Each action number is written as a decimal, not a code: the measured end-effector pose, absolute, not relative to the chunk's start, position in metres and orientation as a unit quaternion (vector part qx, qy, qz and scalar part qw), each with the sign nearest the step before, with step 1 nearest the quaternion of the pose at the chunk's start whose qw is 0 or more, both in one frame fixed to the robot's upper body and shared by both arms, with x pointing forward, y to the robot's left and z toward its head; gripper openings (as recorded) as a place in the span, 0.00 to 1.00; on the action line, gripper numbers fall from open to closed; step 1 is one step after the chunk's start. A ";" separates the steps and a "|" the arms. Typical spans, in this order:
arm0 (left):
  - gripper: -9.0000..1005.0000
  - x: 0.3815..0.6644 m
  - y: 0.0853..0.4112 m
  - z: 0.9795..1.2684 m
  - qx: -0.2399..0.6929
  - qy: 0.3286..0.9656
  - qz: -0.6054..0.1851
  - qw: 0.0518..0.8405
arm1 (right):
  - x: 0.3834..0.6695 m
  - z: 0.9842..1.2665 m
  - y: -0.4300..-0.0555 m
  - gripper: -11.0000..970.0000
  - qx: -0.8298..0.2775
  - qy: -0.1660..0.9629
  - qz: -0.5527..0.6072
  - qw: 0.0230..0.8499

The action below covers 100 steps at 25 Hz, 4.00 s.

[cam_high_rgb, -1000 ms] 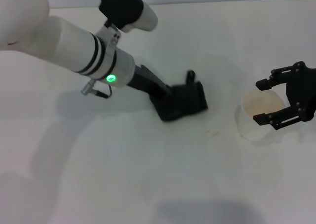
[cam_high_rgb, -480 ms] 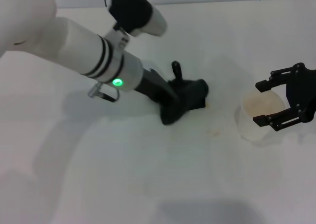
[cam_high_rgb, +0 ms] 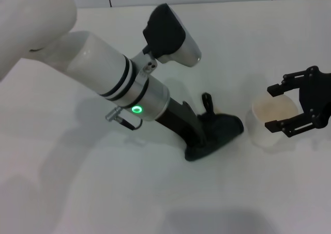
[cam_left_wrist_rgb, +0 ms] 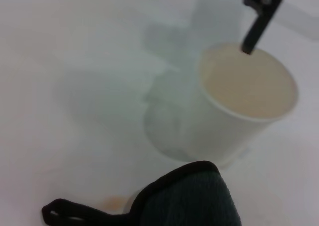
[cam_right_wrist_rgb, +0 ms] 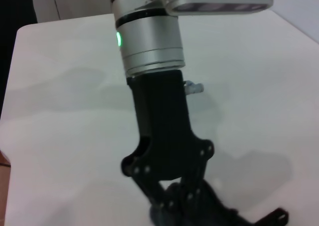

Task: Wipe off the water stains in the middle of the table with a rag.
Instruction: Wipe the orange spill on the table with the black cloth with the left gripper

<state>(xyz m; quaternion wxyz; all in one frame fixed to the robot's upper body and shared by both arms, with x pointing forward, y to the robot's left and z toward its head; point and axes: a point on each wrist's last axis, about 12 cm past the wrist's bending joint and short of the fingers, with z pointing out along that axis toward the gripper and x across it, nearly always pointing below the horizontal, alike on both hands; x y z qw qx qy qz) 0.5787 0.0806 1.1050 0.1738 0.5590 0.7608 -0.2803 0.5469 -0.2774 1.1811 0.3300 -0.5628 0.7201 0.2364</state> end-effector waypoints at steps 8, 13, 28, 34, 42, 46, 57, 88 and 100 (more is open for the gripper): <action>0.08 0.566 0.071 1.106 0.579 0.743 -0.302 0.145 | 0.547 1.181 -0.277 0.84 -0.562 0.720 0.238 0.330; 0.08 0.576 0.078 1.102 0.558 0.765 -0.281 0.160 | 0.547 1.181 -0.276 0.84 -0.562 0.719 0.239 0.331; 0.08 0.628 0.115 1.105 0.438 0.841 -0.178 0.263 | 0.548 1.180 -0.273 0.84 -0.565 0.717 0.241 0.328; 0.08 0.635 0.116 1.107 0.424 0.842 -0.166 0.290 | 0.548 1.180 -0.273 0.84 -0.566 0.717 0.241 0.328; 0.08 0.615 0.087 1.101 0.493 0.805 -0.191 0.269 | 0.549 1.181 -0.272 0.84 -0.567 0.716 0.240 0.329; 0.08 0.602 0.075 1.101 0.533 0.785 -0.204 0.239 | 0.548 1.182 -0.274 0.84 -0.566 0.717 0.237 0.331; 0.08 0.577 0.069 1.107 0.591 0.738 -0.270 0.180 | 0.547 1.181 -0.276 0.84 -0.565 0.718 0.238 0.330; 0.08 0.596 0.098 1.111 0.538 0.775 -0.248 0.220 | 0.549 1.183 -0.274 0.84 -0.565 0.717 0.236 0.333; 0.08 0.595 0.106 1.106 0.531 0.782 -0.244 0.218 | 0.549 1.184 -0.274 0.84 -0.564 0.716 0.239 0.336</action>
